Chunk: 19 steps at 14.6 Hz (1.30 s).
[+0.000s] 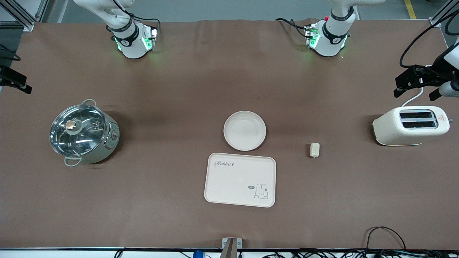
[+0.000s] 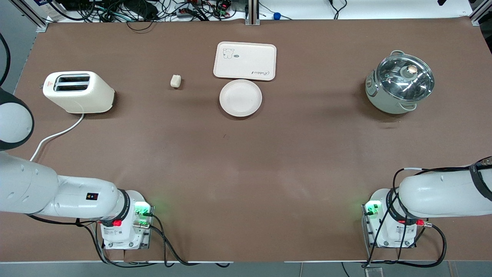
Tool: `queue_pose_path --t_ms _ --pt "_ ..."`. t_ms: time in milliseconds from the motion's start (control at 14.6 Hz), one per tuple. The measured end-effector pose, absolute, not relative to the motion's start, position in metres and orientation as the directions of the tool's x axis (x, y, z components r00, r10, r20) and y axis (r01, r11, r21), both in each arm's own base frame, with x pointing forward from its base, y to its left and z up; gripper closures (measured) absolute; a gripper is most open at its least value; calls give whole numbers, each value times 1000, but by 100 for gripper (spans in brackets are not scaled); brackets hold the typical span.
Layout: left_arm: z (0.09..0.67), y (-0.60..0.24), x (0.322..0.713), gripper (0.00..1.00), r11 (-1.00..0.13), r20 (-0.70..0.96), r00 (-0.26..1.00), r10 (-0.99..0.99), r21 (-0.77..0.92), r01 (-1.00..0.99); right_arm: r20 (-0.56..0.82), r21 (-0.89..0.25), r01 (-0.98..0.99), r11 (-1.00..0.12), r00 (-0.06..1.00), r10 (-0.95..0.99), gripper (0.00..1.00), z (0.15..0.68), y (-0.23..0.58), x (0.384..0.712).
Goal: Place bun in plate and plate on tray
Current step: 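Reach the right gripper to the plate while the left gripper grasps the bun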
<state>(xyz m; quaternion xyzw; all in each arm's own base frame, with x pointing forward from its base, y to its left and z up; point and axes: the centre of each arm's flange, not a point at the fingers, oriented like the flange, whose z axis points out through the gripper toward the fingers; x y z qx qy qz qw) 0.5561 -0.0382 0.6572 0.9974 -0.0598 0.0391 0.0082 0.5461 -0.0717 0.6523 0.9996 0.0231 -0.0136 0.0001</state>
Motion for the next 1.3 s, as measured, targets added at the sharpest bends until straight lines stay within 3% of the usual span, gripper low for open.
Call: queue_pose_path --t_ms 410,547,821,1094,1299 --pt "653 -41 555 0 -991 56 989 -135 9 -136 -24 -11 48 -999 999 48 0 652 -70 546" --pt "626 -47 559 0 -990 -12 990 -142 13 -141 -3 -37 52 -998 999 52 0 653 -66 549" --pt "478 -92 613 0 -995 -145 984 -99 19 -97 29 -152 55 -987 998 51 0 621 -49 575" --pt "305 -143 648 0 -992 -215 969 -121 46 -114 24 -228 49 -972 999 45 0 515 0 621" --pt "229 -162 648 0 -990 -253 957 -141 59 -131 0 -259 9 -966 1000 9 0 440 67 627"
